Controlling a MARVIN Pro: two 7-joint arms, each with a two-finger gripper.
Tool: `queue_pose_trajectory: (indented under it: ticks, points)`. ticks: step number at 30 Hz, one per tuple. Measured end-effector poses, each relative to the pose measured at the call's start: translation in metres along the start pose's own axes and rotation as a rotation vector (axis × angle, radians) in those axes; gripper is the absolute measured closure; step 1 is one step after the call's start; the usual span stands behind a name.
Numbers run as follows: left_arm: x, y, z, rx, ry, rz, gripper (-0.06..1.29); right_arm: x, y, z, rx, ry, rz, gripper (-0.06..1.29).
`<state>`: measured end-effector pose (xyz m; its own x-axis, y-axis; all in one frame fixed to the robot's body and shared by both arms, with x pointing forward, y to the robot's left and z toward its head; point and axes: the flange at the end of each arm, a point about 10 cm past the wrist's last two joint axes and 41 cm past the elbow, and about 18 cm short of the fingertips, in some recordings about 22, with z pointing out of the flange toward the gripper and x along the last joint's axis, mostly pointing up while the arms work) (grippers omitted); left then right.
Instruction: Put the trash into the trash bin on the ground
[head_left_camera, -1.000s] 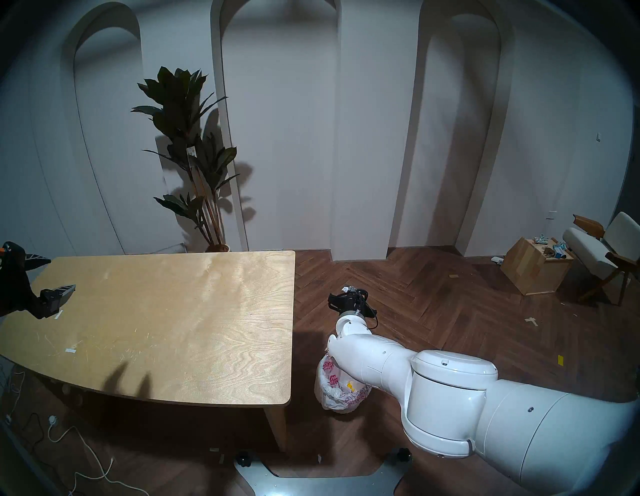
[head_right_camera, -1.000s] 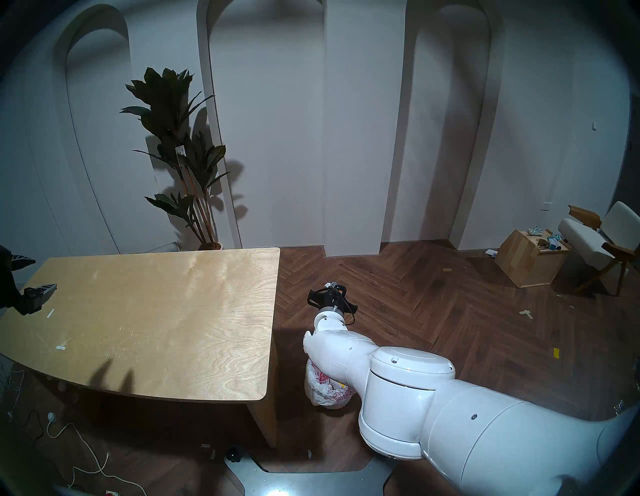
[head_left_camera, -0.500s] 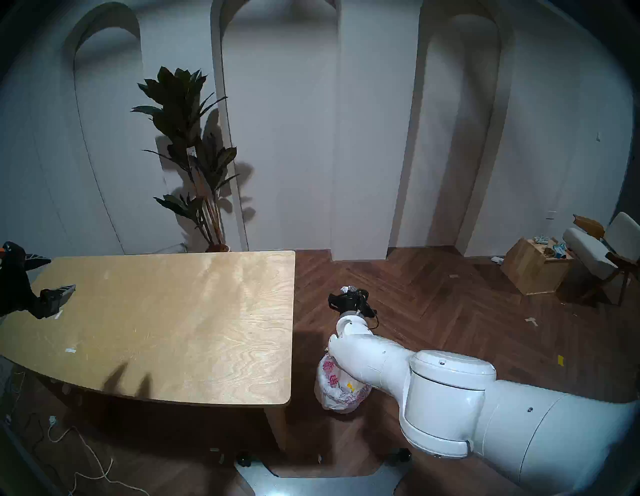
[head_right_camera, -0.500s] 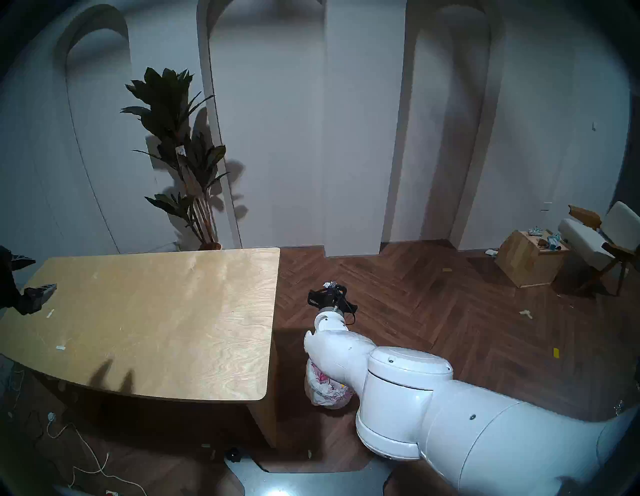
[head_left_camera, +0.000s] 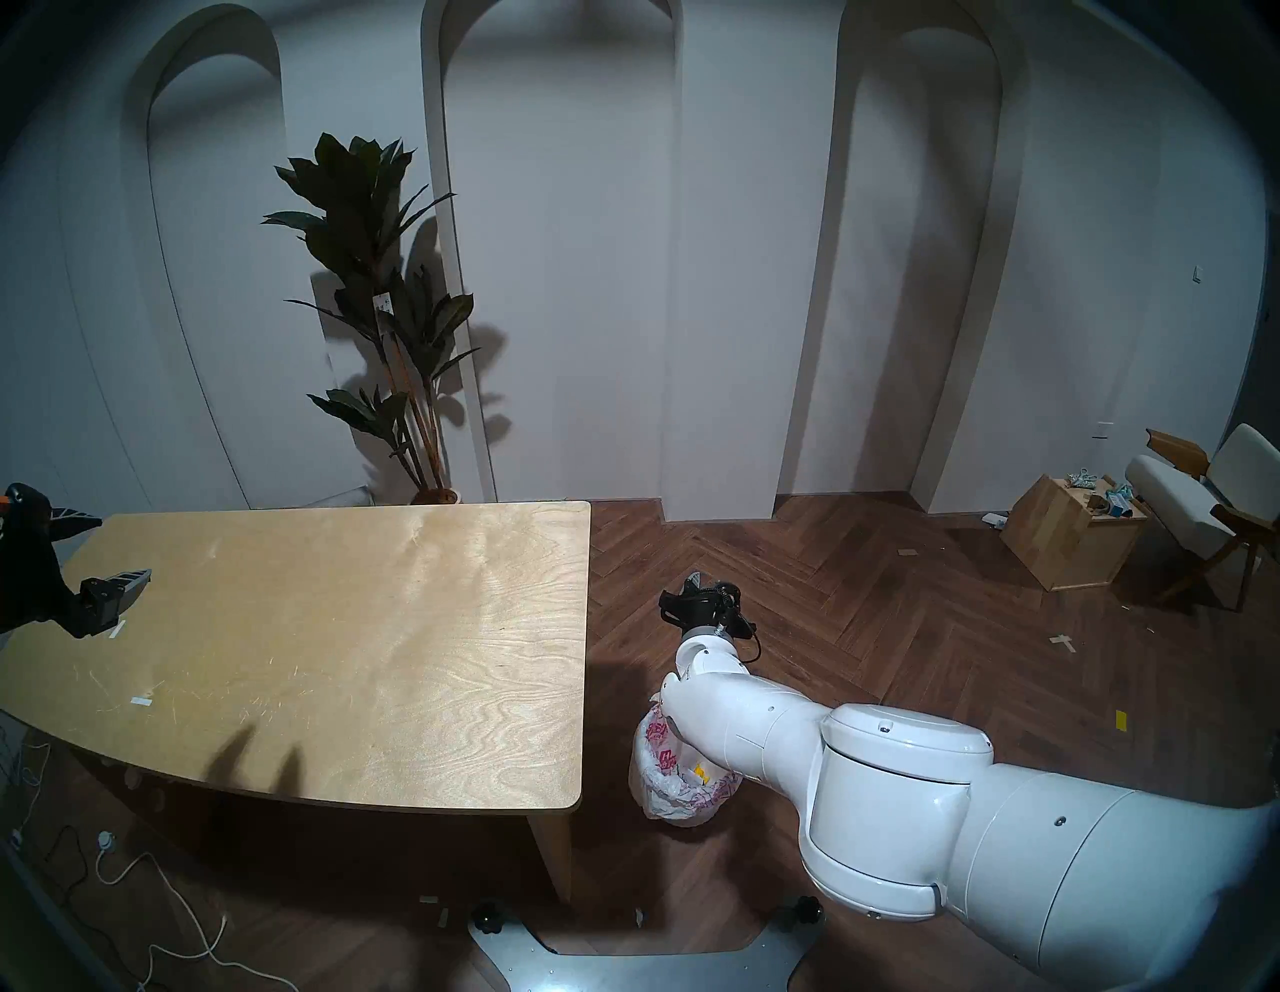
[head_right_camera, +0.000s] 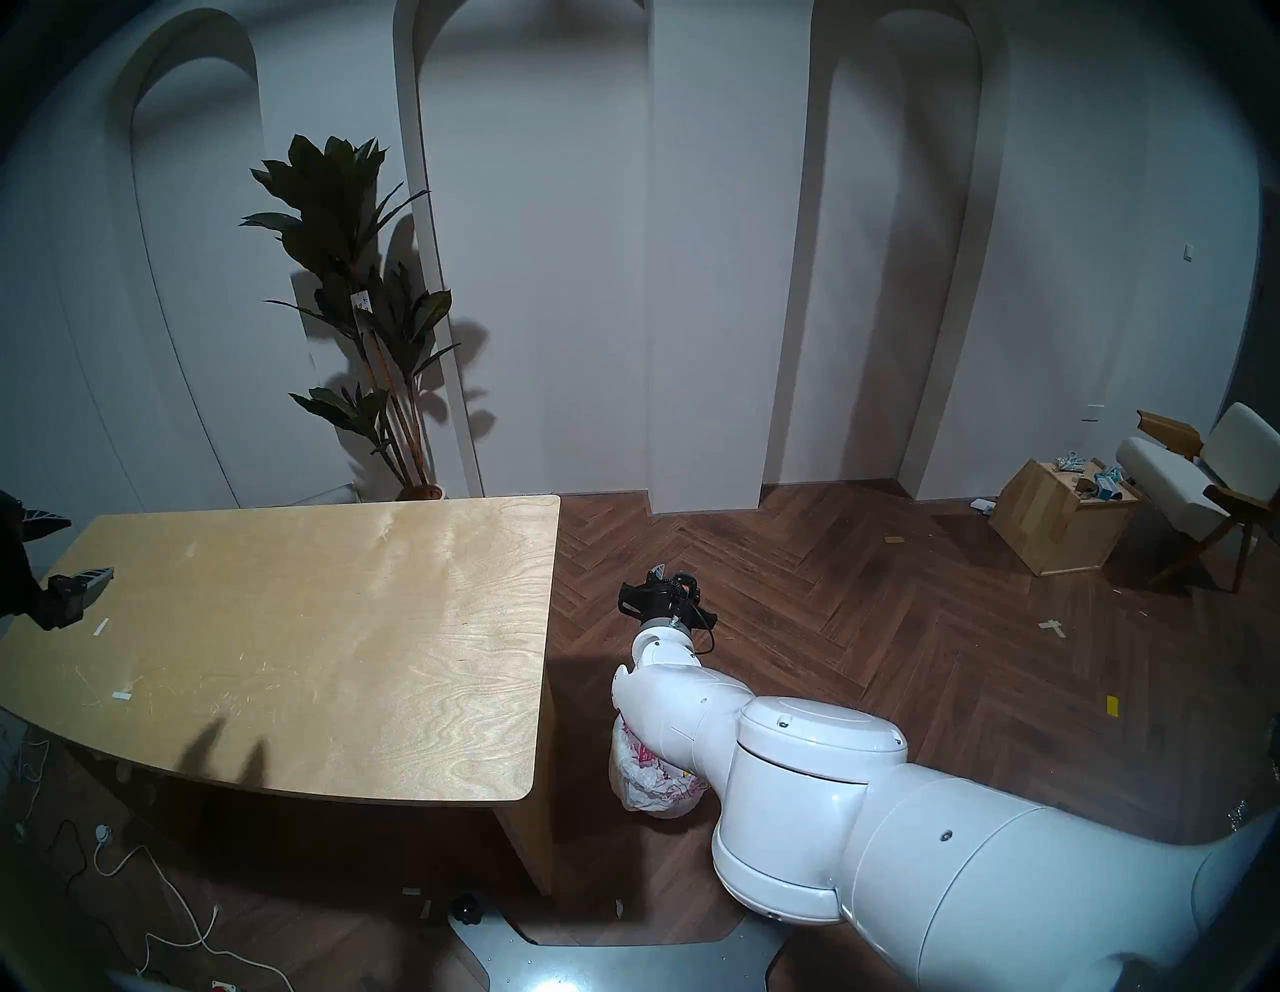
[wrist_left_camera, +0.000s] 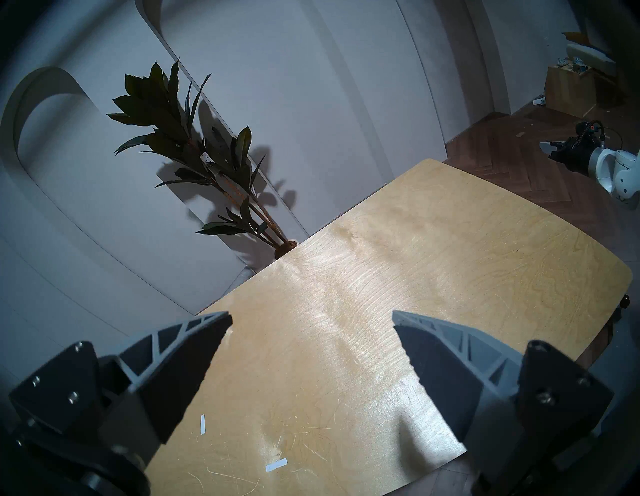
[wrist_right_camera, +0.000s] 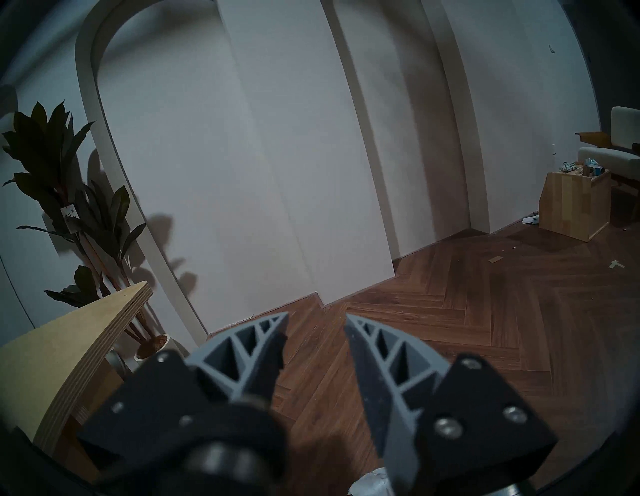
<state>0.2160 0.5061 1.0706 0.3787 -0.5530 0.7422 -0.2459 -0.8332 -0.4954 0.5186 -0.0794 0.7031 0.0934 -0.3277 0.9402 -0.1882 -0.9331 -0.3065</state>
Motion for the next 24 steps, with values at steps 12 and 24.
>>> queue_pose_trajectory:
  ticks: [12,24]
  points:
    - [0.0,0.0,0.0,0.0,0.0,0.0,-0.01,0.005,0.005,0.0,-0.024,0.055,0.048,0.82]
    - [0.0,0.0,0.0,0.0,0.001,0.0,-0.01,0.066,0.027,0.029,-0.037,0.291,0.089,0.01]
